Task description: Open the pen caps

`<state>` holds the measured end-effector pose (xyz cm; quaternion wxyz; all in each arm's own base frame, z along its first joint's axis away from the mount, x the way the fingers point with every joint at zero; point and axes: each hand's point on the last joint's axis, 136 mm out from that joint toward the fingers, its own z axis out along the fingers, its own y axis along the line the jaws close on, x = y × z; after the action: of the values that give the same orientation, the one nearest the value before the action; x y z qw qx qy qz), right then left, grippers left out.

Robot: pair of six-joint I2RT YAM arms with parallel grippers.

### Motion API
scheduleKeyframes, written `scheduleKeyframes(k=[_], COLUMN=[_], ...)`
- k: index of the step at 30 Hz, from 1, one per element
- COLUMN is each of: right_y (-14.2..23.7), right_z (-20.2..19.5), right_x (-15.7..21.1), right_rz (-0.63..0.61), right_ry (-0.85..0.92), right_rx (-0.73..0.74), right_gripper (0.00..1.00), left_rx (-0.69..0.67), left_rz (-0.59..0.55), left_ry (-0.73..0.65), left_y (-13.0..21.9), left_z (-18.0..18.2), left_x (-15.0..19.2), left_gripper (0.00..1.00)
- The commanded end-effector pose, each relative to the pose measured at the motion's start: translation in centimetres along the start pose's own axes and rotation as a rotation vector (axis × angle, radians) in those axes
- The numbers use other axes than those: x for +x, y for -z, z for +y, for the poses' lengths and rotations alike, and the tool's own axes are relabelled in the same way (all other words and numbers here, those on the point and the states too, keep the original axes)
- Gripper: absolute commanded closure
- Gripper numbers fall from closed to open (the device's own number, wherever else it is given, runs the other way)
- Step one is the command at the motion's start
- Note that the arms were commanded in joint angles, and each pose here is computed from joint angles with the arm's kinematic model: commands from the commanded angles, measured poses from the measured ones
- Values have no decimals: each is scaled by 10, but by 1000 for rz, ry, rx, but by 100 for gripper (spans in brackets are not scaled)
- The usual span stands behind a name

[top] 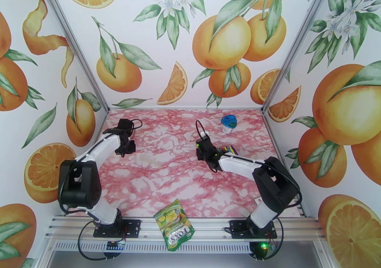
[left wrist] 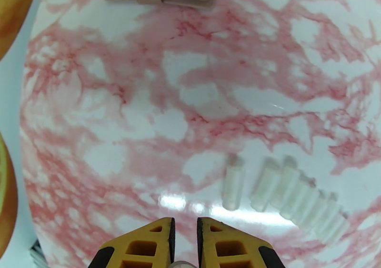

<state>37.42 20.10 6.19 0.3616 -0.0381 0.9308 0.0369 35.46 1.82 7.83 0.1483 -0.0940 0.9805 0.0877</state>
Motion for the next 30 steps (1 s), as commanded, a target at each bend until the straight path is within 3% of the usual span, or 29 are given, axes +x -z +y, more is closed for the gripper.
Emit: scheduleKeyframes(k=[1, 12, 30], right_y=[-8, -29, -43], right_z=[-8, -19, -29], right_x=[0, 17, 25], right_rz=[13, 68, 105], right_ry=[-26, -30, -34], right_rx=[36, 72, 106], right_gripper=[99, 96, 84], left_rx=[45, 133, 162], left_rz=[18, 79, 128], left_ry=[26, 54, 46], left_y=[-21, -55, -66], left_z=[-5, -13, -19], left_x=[3, 10, 22], left_gripper=[94, 91, 79])
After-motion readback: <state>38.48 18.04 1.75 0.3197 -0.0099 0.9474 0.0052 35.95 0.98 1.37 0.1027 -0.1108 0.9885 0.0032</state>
